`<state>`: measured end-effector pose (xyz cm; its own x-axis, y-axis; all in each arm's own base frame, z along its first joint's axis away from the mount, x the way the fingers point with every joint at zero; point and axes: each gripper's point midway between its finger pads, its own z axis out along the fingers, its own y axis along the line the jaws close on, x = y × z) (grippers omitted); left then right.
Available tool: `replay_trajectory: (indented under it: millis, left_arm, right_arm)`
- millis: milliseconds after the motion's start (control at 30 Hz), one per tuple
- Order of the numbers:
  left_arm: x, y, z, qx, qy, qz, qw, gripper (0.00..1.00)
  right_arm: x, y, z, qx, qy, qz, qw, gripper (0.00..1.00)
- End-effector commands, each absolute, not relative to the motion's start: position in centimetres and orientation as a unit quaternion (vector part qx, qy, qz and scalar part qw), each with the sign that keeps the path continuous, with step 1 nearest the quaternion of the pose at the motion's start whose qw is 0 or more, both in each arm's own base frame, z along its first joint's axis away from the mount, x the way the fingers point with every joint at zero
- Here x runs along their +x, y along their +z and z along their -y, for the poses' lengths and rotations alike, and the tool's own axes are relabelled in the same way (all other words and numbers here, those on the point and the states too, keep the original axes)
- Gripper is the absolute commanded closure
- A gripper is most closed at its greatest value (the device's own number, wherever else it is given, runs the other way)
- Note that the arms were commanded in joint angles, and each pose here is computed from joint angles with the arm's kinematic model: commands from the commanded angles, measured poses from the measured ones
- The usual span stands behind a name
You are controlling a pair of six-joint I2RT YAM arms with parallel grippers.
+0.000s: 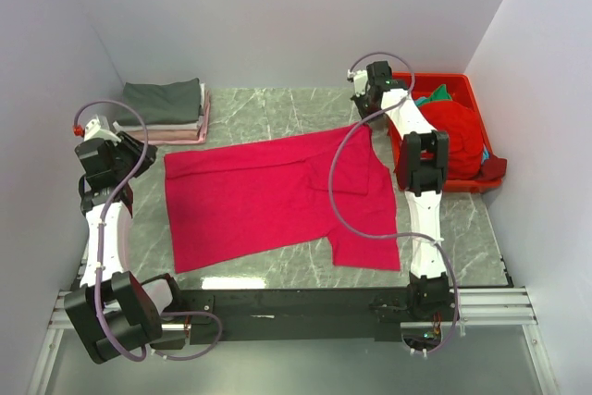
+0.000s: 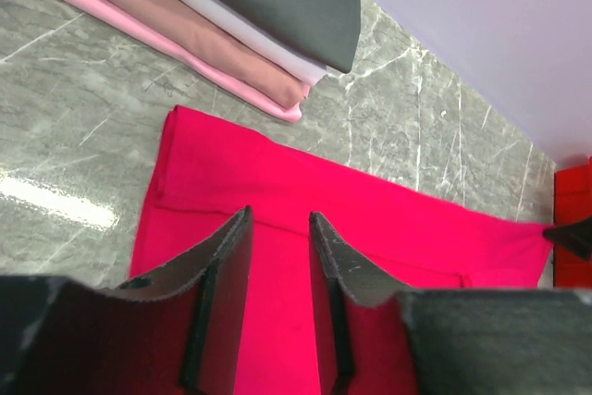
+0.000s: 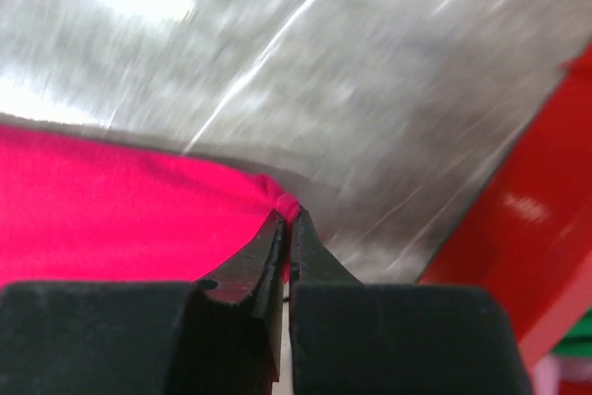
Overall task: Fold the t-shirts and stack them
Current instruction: Fold the tshirt
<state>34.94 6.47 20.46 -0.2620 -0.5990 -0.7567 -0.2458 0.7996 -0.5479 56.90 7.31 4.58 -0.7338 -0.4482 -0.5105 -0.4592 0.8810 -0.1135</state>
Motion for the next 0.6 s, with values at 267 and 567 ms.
replay_trajectory:
  millis: [267,567]
  left_arm:
    - [34.5,20.6,-5.0,-0.317,-0.259,-0.753,0.515,0.35]
    - [31.0,18.2,0.9,-0.345,-0.318,-0.785,0.404,0.33]
  right_arm:
    - [63.4,11.9,-7.5,-0.219,-0.069,-0.882,0.412,0.64]
    - [50.0,21.5,-18.1,-0.446,0.094,-0.781,0.428,0.36]
